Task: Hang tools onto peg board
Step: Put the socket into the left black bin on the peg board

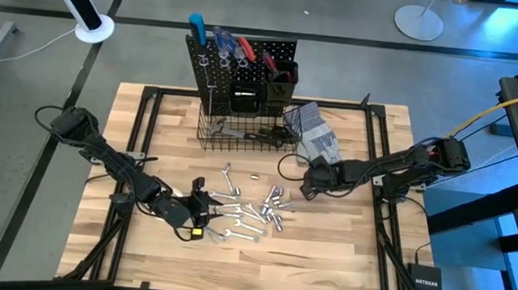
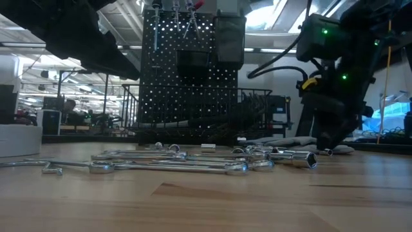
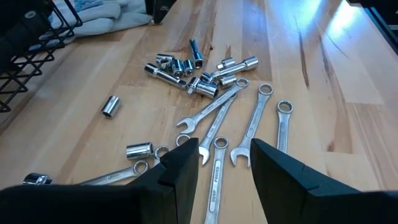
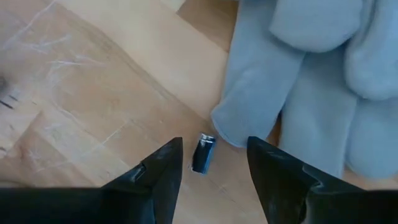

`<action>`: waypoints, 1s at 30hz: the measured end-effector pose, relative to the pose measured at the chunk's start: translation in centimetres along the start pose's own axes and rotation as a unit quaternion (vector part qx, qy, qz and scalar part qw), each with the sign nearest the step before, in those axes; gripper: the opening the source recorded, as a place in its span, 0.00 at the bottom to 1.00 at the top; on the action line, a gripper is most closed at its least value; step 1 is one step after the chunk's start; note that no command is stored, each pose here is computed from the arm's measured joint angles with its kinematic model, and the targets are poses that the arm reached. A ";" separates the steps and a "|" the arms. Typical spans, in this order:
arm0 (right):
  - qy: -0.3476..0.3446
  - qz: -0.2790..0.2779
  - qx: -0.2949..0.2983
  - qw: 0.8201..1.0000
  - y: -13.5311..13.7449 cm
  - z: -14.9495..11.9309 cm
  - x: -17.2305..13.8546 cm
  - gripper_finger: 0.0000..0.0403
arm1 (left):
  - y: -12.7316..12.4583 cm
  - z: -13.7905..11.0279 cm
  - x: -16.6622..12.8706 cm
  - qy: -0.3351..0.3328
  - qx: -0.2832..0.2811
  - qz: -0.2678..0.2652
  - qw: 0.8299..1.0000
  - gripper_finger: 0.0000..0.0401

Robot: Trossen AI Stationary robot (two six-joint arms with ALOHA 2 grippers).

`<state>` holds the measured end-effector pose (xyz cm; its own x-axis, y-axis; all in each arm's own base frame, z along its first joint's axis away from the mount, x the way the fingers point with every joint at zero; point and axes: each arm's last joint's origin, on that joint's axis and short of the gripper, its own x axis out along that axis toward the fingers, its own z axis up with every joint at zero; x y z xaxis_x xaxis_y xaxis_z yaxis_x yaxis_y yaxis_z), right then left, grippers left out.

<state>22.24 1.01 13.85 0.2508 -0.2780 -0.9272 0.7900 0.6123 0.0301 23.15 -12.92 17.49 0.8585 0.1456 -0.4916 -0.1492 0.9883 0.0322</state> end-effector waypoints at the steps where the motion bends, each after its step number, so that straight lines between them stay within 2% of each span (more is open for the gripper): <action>1: -0.003 0.004 0.002 1.000 0.0 -0.1 0.1 0.46 | 0.0 0.0 0.0 0.000 0.000 0.000 1.000 0.34; 9: -0.011 0.011 0.004 1.000 -0.3 -0.5 0.7 0.44 | 0.0 0.0 0.0 0.000 0.000 0.000 1.000 0.34; 23: -0.004 0.009 0.001 1.000 -0.4 -0.6 0.7 0.13 | 0.0 0.0 0.0 0.000 0.000 0.000 1.000 0.34; 30: -0.005 0.009 0.000 1.000 -0.4 -0.6 0.7 0.13 | 0.0 0.0 0.0 0.000 0.000 0.000 1.000 0.34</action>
<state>21.76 1.01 12.92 0.2695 -0.2743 -0.9231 0.7857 0.6169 0.0460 23.15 -12.92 17.48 0.8585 0.1460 -0.4916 -0.1497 0.9882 0.0321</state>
